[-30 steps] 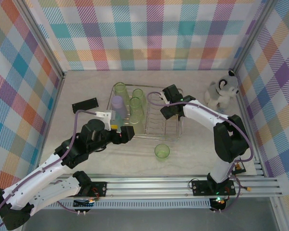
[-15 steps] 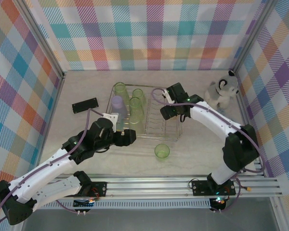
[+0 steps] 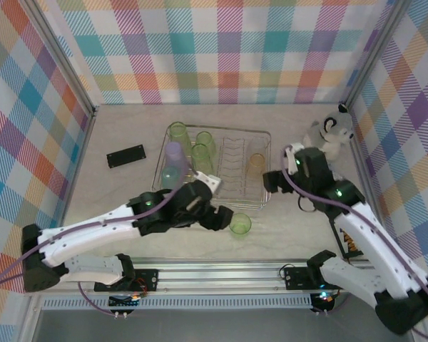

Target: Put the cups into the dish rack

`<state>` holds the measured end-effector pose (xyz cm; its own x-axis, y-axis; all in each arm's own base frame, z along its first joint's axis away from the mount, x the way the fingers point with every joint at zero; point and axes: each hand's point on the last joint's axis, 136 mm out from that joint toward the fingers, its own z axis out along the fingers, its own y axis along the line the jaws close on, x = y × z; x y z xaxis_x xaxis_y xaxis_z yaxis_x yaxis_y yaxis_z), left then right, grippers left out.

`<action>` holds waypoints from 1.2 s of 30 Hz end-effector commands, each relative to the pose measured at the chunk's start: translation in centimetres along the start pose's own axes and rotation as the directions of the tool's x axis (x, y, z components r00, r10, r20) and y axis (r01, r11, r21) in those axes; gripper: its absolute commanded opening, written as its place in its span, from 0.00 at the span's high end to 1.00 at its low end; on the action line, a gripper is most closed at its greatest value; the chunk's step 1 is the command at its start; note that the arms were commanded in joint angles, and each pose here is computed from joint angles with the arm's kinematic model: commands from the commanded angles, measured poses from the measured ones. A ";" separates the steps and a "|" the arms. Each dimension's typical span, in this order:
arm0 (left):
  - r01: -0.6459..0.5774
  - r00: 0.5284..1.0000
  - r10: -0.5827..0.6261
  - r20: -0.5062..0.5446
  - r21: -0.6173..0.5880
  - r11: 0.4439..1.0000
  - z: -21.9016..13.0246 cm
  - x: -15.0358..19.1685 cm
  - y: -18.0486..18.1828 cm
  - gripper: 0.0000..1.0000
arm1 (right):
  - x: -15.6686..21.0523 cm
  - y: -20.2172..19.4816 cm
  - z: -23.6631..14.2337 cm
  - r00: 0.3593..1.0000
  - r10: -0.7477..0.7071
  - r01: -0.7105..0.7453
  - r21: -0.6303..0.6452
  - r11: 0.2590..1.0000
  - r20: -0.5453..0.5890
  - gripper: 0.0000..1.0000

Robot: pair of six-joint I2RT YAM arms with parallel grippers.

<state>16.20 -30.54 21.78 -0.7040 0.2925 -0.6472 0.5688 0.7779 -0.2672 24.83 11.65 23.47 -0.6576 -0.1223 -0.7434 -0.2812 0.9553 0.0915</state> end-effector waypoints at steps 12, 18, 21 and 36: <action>-0.198 0.950 0.138 -0.281 -0.200 0.960 8.7 4.5 -5.0 0.26 | 6.1 -5.3 -7.2 0.941 0.249 -0.275 0.088 0.957 0.229 0.03; -0.227 0.930 0.103 -0.353 -0.329 0.917 10.2 5.4 -3.6 0.31 | 6.3 -5.0 -6.7 0.946 0.245 -0.267 0.082 0.960 0.214 0.02; -0.224 0.925 0.086 -0.371 -0.347 0.911 10.8 6.0 -3.3 0.34 | 6.3 -5.1 -6.7 0.947 0.242 -0.265 0.085 0.961 0.212 0.02; -0.241 0.898 0.085 -0.432 -0.322 0.915 14.6 8.3 -3.9 0.61 | 6.5 -5.0 -6.8 0.943 0.258 -0.278 0.073 0.958 0.210 0.02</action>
<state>14.35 -38.38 7.02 -0.7641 0.5728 -0.2968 0.5521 0.8186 0.1586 17.30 4.53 22.92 -0.5432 0.1749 -0.8212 -0.0520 0.9692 0.2408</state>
